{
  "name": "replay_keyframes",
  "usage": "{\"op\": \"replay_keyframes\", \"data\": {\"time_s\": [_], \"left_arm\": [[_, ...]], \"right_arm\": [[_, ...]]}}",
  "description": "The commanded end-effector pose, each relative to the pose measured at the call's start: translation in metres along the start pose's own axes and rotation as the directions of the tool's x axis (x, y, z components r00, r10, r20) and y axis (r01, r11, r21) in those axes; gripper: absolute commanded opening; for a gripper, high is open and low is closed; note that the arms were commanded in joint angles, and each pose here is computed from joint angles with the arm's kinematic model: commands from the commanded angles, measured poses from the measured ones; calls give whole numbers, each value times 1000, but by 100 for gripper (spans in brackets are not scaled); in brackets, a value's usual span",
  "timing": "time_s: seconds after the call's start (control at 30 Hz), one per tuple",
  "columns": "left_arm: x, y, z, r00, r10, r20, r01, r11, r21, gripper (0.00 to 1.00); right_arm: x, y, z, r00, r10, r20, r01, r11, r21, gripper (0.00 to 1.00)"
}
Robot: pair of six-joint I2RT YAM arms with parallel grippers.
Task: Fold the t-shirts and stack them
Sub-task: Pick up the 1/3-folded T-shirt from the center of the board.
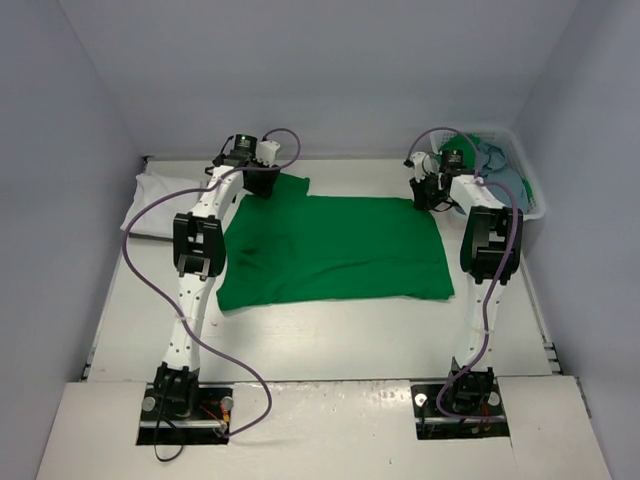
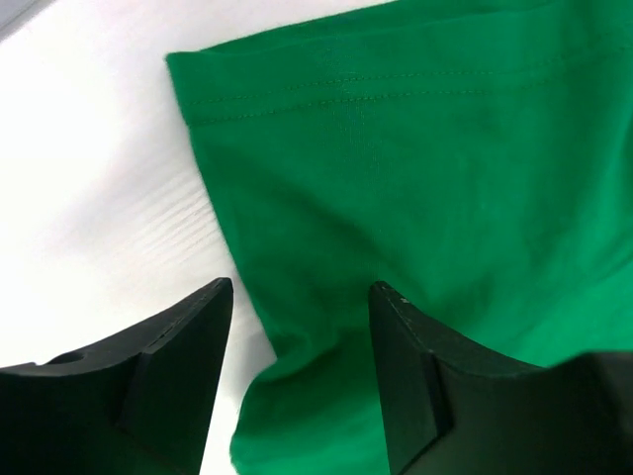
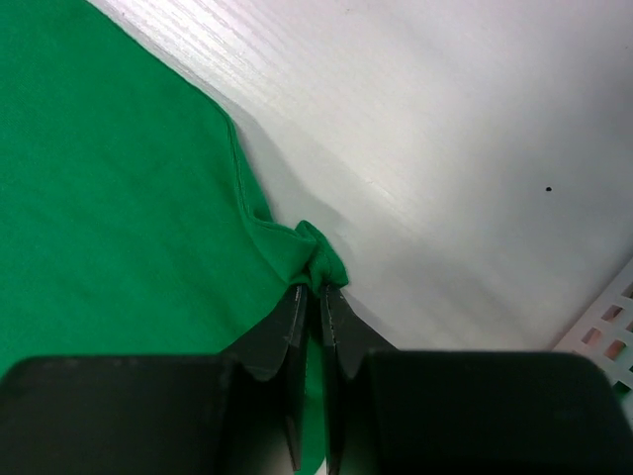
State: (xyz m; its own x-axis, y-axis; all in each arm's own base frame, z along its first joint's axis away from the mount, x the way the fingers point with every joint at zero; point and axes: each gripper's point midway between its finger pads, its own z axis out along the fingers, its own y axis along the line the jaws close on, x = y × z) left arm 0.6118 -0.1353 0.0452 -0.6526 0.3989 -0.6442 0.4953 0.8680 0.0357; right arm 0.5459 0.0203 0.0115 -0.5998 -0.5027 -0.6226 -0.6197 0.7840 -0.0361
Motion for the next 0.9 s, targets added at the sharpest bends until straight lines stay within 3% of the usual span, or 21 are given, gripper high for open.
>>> {"op": "replay_keyframes", "data": {"time_s": [0.0, 0.4, 0.5, 0.53, 0.57, 0.63, 0.73, 0.87], "left_arm": [[-35, 8, -14, 995, -10, 99, 12, 1000, -24, 53], [-32, 11, 2, 993, -31, 111, 33, 999, -16, 58], [-26, 4, 6, 995, -34, 97, 32, 999, 23, 44], [-24, 3, 7, 995, -37, 92, 34, 999, 30, 36], [-21, 1, 8, 996, -32, 84, 29, 999, 34, 19], [-18, 3, 9, 997, -34, 74, 33, 999, 26, 8], [-18, 7, 7, 997, -38, 73, 37, 999, 13, 0], [-25, 11, -3, 994, -60, 91, 61, 998, -15, 0]], "right_arm": [[41, 34, -1, 988, 35, -149, -47, 995, -83, 0], [37, 42, -2, 989, 15, -150, -28, 996, -89, 0], [35, 44, -4, 989, 12, -148, -25, 996, -90, 0], [34, 44, -4, 989, 11, -146, -25, 995, -92, 0], [35, 46, -4, 989, 10, -147, -24, 995, -97, 0], [36, 48, -4, 989, 11, -150, -26, 995, -98, 0], [40, 49, -3, 987, 14, -160, -31, 995, -98, 0], [40, 59, 0, 985, -2, -175, -16, 994, -106, 0]]}}
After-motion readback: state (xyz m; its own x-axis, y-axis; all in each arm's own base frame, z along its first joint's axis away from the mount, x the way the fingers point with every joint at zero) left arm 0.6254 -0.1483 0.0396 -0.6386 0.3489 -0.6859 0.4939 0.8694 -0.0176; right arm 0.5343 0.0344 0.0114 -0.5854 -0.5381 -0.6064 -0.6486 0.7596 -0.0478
